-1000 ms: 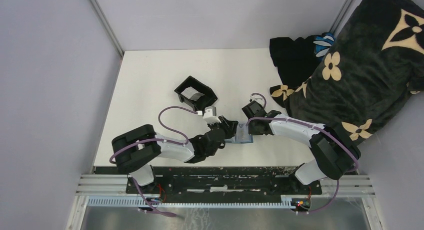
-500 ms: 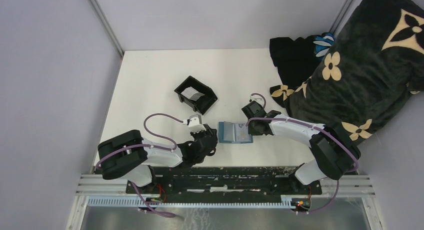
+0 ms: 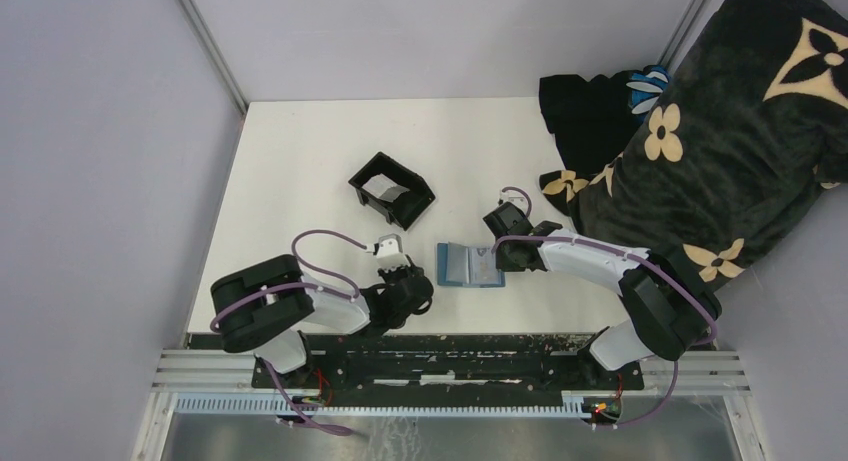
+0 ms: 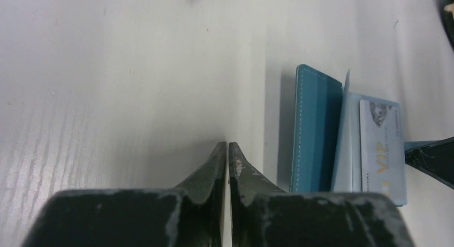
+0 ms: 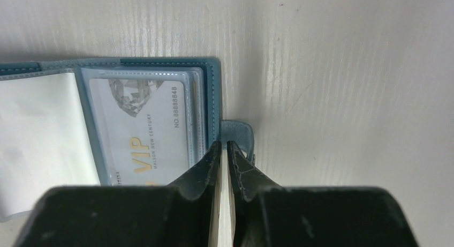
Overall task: Put the credit cards into the card holder
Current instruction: Close the card holder at the center of the board.
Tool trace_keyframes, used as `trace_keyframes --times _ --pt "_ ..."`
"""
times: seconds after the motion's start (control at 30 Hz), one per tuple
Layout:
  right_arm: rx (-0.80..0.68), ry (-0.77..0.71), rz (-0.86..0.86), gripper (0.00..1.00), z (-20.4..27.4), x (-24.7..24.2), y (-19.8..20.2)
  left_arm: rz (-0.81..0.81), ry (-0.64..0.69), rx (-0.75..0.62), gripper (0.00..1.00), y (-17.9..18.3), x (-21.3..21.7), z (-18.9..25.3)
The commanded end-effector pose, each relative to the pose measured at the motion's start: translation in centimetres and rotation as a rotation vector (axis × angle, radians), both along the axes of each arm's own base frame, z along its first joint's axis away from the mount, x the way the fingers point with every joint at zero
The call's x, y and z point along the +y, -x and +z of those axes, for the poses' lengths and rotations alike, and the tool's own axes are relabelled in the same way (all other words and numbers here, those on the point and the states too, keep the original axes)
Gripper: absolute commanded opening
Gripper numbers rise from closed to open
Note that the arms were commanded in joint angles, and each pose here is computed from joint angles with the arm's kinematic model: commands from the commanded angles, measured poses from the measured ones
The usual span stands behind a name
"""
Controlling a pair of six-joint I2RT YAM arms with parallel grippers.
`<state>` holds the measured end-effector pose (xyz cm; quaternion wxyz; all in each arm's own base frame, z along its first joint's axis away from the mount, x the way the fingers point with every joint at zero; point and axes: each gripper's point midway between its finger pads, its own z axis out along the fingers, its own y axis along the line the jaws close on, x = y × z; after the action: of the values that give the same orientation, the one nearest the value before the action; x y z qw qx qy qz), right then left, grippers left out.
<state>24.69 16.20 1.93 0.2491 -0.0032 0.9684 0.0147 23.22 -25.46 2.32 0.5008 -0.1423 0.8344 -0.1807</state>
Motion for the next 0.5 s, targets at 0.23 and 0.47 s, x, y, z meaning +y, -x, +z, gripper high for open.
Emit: trace_keyframes --times 0.23,0.47 --pt "-0.014 -0.021 0.005 0.14 0.1 0.6 -0.2 -0.131 0.142 0.028 0.09 -1.3 -4.1 -0.2" --pt "-0.022 -0.017 0.002 0.14 0.4 0.5 -0.3 -0.226 0.278 -0.063 0.13 -1.0 -5.6 3.2"
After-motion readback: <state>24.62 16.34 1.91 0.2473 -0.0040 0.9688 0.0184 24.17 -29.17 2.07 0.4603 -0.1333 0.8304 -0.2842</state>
